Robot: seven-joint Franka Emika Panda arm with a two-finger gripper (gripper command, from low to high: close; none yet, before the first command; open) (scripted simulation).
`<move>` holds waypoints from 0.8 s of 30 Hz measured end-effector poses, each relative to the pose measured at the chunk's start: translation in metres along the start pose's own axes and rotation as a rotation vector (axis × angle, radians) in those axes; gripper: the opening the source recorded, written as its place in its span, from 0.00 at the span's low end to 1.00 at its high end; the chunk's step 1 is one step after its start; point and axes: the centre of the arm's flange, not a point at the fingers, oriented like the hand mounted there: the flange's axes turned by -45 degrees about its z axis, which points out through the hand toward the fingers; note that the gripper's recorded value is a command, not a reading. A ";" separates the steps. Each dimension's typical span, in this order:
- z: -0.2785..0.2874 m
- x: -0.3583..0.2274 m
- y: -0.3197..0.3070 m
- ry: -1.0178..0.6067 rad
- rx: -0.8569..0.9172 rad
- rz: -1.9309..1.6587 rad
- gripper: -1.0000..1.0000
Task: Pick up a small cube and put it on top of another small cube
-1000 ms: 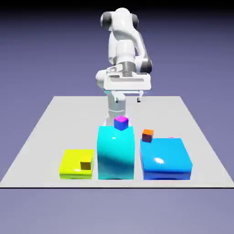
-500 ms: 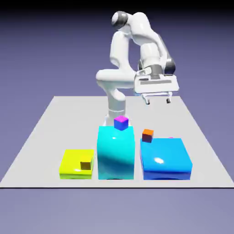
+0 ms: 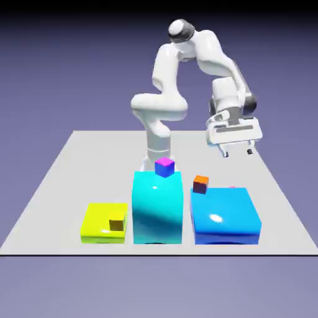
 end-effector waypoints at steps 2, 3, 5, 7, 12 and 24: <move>0.007 -0.017 -0.009 -0.019 0.004 -0.004 0.50; 0.011 -0.025 -0.013 -0.029 0.005 -0.006 0.50; 0.018 -0.043 -0.020 -0.049 0.007 -0.010 0.50; 0.025 -0.062 -0.026 -0.071 0.008 -0.013 0.50; 0.043 -0.112 -0.036 -0.128 0.006 -0.019 0.50; 0.099 -0.187 -0.040 -0.196 -0.006 -0.018 0.50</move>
